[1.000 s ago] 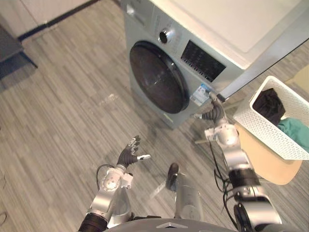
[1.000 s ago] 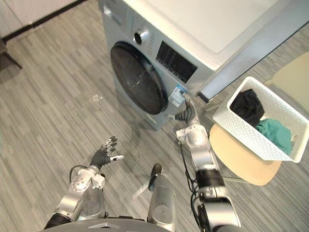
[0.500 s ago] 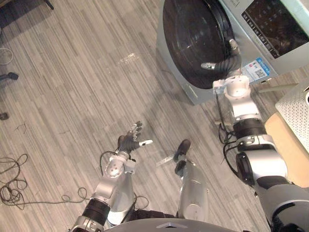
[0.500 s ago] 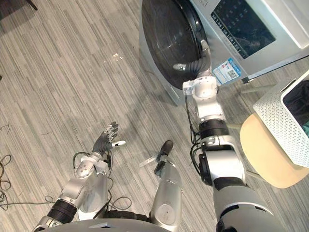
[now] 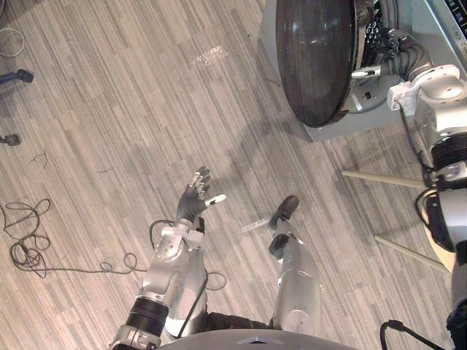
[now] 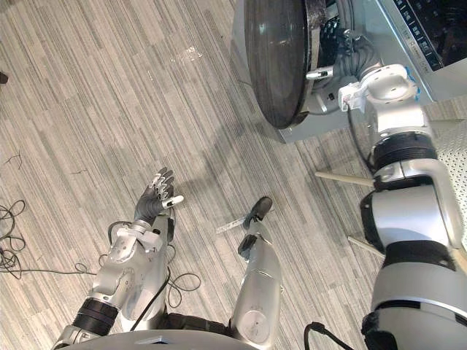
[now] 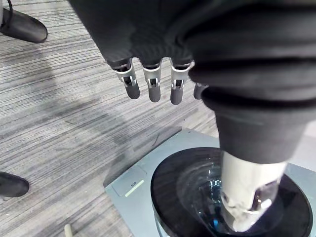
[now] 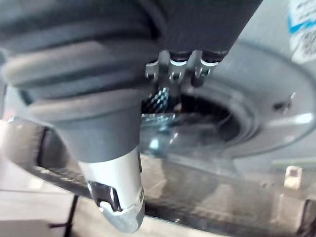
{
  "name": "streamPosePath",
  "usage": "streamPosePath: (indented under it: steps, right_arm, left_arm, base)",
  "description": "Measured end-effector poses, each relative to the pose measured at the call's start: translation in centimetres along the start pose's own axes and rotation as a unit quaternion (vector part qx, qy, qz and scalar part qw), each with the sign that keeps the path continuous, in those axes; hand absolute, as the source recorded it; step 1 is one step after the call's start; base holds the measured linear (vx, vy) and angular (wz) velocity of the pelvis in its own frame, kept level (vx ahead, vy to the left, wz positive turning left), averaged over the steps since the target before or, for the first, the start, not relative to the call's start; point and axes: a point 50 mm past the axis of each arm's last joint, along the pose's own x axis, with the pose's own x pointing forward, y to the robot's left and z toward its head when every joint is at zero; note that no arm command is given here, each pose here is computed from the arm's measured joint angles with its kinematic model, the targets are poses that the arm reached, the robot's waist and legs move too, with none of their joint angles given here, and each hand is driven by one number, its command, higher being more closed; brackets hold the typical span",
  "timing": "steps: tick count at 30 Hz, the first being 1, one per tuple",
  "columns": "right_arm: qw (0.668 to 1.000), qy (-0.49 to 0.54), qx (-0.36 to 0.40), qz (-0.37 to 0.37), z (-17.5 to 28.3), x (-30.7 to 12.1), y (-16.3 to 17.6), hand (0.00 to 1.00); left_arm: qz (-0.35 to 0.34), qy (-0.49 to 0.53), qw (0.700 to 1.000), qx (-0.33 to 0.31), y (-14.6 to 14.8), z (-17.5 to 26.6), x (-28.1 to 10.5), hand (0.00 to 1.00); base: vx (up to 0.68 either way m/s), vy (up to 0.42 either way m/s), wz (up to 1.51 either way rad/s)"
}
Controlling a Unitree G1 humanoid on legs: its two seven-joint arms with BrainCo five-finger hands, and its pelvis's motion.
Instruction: Pick up the laundry basket with both hands and put the clothes into the washing machine.
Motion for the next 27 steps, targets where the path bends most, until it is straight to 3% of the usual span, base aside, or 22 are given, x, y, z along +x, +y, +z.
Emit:
streamPosePath:
  steps: [3, 6, 10, 13, 16, 20, 23, 27]
  right_arm:
    - [0.996, -0.029, 0.048, 0.069, 0.4, 0.0, 2.3, 0.00]
    - [0.993, -0.009, 0.077, 0.088, -2.1, -0.7, 3.5, 0.00]
    - [0.978, 0.049, 0.175, 0.103, -9.9, -3.6, 7.6, 0.00]
    - [0.948, 0.114, 0.285, 0.088, -16.2, -7.1, 12.2, 0.00]
    - [0.910, 0.168, 0.373, 0.062, -20.1, -10.5, 17.1, 0.00]
    - [0.873, 0.236, 0.427, 0.018, -23.1, -14.8, 22.5, 0.00]
    - [0.848, 0.287, 0.445, 0.003, -24.6, -18.6, 25.7, 0.00]
    - [0.837, 0.351, 0.421, 0.007, -26.1, -22.3, 27.5, 0.00]
  left_arm:
    - [-0.009, -0.005, 1.000, 0.001, -0.1, 0.2, 0.2, 0.00]
    - [-0.005, -0.014, 1.000, 0.002, 0.0, 0.7, 0.5, 0.00]
    - [0.044, -0.067, 0.997, 0.021, 1.5, 3.5, 1.8, 0.00]
    - [0.087, -0.155, 0.981, 0.072, 2.2, 7.6, 2.1, 0.00]
    - [0.082, -0.239, 0.961, 0.116, 1.2, 11.4, 1.7, 0.00]
    - [0.019, -0.327, 0.934, 0.142, -2.0, 14.6, 1.1, 0.00]
    - [-0.079, -0.357, 0.919, 0.150, -5.6, 15.5, 0.9, 0.00]
    - [-0.263, -0.326, 0.903, 0.093, -11.6, 14.4, 0.5, 0.00]
  base:
    - [0.05, -0.021, 0.05]
    - [0.06, -0.019, 0.07]
    - [0.02, -0.010, 0.08]
    - [-0.01, -0.015, 0.17]
    - [0.01, -0.007, 0.23]
    - [0.01, 0.011, 0.11]
    - [0.01, 0.032, -0.03]
    - [-0.01, 0.044, -0.35]
